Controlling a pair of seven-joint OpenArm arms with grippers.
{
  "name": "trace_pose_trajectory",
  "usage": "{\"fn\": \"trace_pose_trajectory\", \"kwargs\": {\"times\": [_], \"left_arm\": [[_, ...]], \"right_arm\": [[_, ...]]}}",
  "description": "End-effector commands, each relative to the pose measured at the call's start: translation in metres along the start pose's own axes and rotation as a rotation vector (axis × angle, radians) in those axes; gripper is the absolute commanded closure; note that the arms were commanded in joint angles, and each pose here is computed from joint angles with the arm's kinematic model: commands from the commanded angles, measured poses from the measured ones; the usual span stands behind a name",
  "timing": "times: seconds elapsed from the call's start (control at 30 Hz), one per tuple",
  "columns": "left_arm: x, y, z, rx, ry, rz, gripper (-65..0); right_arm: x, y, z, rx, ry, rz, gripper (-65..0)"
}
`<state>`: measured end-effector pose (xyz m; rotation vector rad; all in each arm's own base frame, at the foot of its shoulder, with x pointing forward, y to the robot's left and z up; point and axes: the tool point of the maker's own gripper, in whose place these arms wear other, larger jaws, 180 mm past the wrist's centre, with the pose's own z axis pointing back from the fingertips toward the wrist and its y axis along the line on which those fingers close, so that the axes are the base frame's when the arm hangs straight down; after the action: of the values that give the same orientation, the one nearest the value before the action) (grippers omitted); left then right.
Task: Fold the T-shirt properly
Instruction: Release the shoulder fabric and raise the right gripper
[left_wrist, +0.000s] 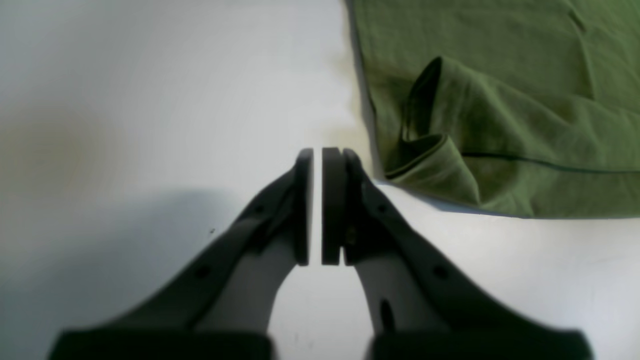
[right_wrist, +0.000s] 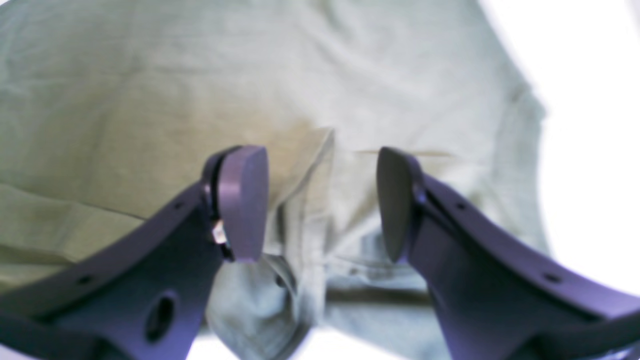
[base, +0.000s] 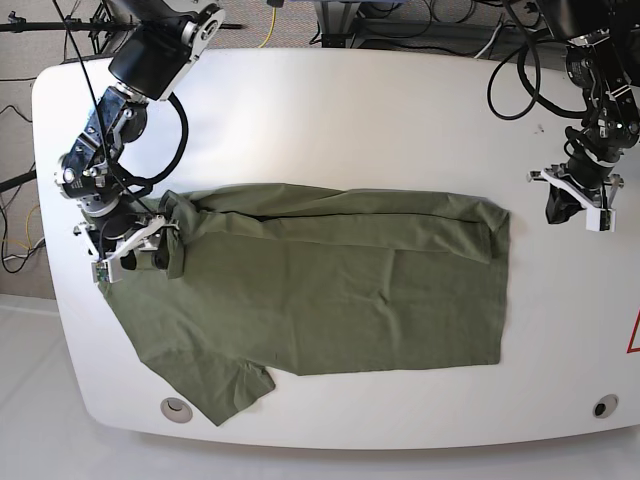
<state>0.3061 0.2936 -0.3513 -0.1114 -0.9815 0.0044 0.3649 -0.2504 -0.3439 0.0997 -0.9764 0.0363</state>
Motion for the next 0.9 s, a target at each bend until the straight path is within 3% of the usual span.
{"fn": "trace_pose_trajectory", "kwargs": {"times": [0.0, 0.17, 0.23, 0.5, 0.57, 0.87], "left_arm": [[0.025, 0.003, 0.003, -0.003, -0.07, -0.03, -7.0], [0.029, 0.003, 0.004, -0.007, -0.079, -0.043, -14.2], [0.031, 0.009, 0.008, 0.005, -0.073, -0.057, -21.0], [0.037, 0.013, 0.01, 0.003, -0.082, -0.078, -33.6], [0.036, 0.014, 0.009, 0.011, -0.084, -0.07, -35.0], [0.032, 0.014, 0.009, 0.012, -0.071, -0.068, -33.7]], "right_arm": [[0.018, -0.007, 0.006, -0.017, -0.049, 0.027, -34.0], [0.017, -0.009, 0.011, -0.029, -0.045, 0.041, -34.7], [0.021, -0.008, 0.015, -0.029, -0.071, 0.049, -38.5], [0.017, -0.012, 0.022, -0.042, -0.076, 0.064, -47.6], [0.012, -0.009, 0.024, -0.034, -0.062, 0.086, -50.7], [-0.018, -0.024, 0.035, -0.056, 0.004, 0.115, -50.7]]}}
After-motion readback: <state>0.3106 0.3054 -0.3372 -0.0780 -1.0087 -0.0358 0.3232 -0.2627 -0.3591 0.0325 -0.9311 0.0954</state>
